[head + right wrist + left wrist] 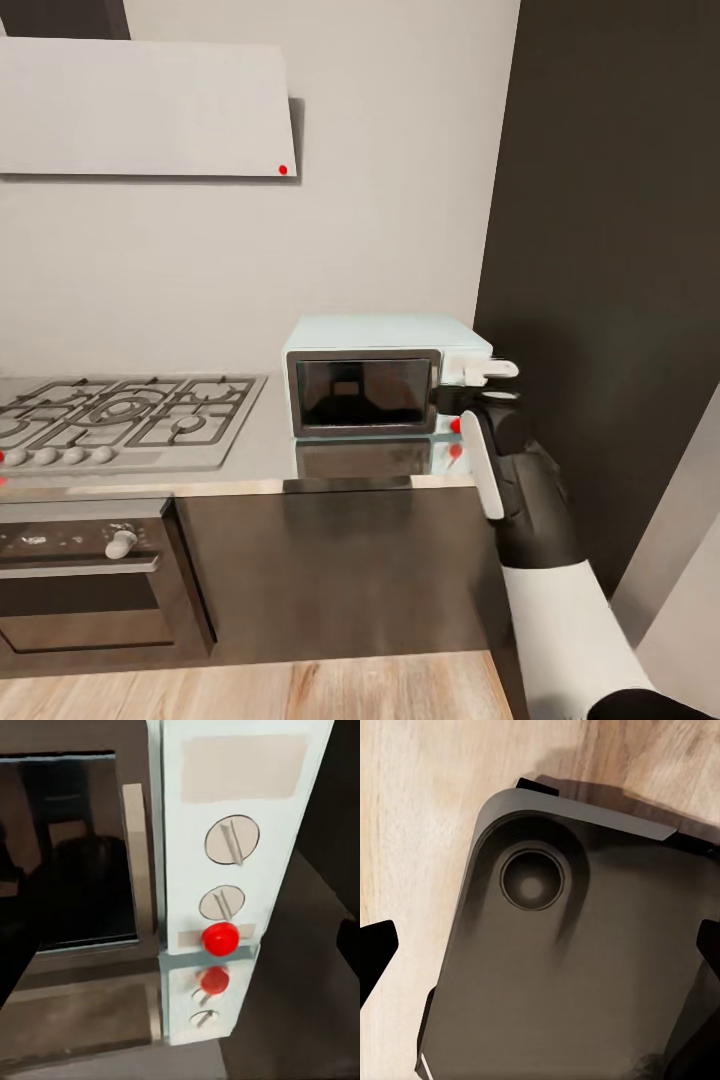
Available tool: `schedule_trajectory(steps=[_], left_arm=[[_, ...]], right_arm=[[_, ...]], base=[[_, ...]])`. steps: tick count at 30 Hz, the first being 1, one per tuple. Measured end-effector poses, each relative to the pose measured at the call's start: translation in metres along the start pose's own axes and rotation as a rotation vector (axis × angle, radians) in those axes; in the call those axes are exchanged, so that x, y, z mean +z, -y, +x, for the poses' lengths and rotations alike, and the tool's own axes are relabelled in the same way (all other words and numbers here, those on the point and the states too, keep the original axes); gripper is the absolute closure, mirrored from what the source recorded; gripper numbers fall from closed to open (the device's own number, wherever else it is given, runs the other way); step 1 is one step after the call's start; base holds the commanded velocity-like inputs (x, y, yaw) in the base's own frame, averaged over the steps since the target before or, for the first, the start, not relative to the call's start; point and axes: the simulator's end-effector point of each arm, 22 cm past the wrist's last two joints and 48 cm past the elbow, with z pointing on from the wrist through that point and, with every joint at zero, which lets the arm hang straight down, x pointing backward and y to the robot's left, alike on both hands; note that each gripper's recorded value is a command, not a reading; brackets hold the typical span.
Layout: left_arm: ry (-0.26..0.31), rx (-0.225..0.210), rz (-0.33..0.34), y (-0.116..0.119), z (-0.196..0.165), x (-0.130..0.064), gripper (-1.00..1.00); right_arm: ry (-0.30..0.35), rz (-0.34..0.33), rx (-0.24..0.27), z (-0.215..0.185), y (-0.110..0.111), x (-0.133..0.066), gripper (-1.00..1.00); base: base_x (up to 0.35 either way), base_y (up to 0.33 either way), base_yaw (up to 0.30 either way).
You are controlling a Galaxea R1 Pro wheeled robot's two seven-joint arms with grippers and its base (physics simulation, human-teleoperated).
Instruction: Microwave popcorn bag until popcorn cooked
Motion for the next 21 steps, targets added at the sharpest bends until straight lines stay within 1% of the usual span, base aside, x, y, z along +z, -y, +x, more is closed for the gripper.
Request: schedule_trajectory(steps=[1, 2, 3, 4, 5, 6, 7, 9, 13, 14, 15, 17, 21], left_arm=[[0.000, 0.000, 0.000, 0.000, 0.000, 0.000, -1.00], [0.000, 0.000, 0.000, 0.000, 0.000, 0.000, -1.00], [0.000, 0.000, 0.000, 0.000, 0.000, 0.000, -1.00], [0.000, 0.000, 0.000, 0.000, 0.000, 0.000, -1.00], [0.000, 0.000, 0.000, 0.000, 0.000, 0.000, -1.00], [0.000, 0.000, 0.000, 0.000, 0.000, 0.000, -1.00], [0.000, 0.000, 0.000, 0.000, 0.000, 0.000, -1.00], [0.000, 0.000, 0.000, 0.000, 0.000, 0.000, -1.00], [0.000, 0.000, 0.000, 0.000, 0.000, 0.000, -1.00], [0.000, 0.001, 0.000, 0.000, 0.000, 0.000, -1.00], [0.000, 0.001, 0.000, 0.000, 0.000, 0.000, -1.00], [0.000, 0.002, 0.000, 0.000, 0.000, 0.000, -1.00], [0.000, 0.003, 0.001, 0.000, 0.000, 0.000, -1.00]], right_arm=[[0.008, 0.005, 0.006, 0.004, -0.001, 0.008, -1.00], [0.018, 0.008, 0.015, 0.014, -0.005, 0.023, -1.00], [0.005, 0.010, 0.010, 0.027, -0.008, 0.032, -1.00], [0.003, 0.002, -0.007, 0.037, -0.017, 0.038, -1.00], [0.019, -0.011, -0.032, 0.039, -0.028, 0.039, -1.00], [0.064, -0.037, -0.071, 0.036, -0.049, 0.037, -1.00], [0.076, -0.045, -0.084, 0.035, -0.055, 0.036, -1.00], [0.080, -0.053, -0.091, 0.036, -0.060, 0.036, -1.00], [0.064, -0.056, -0.099, 0.044, -0.061, 0.040, -1.00], [0.031, -0.050, -0.112, 0.059, -0.059, 0.047, -1.00], [0.024, -0.047, -0.115, 0.063, -0.058, 0.049, -1.00], [0.044, -0.043, -0.107, 0.063, -0.053, 0.054, -1.00], [0.091, -0.028, -0.108, 0.057, -0.038, 0.064, -1.00]], base=[[0.000, 0.000, 0.000], [0.000, 0.000, 0.000], [0.000, 0.000, 0.000], [0.000, 0.000, 0.000], [0.000, 0.000, 0.000], [0.000, 0.000, 0.000], [0.000, 0.000, 0.000], [0.000, 0.000, 0.000], [0.000, 0.000, 0.000], [0.000, 0.000, 0.000], [0.000, 0.000, 0.000], [0.000, 0.000, 0.000], [0.000, 0.000, 0.000]])
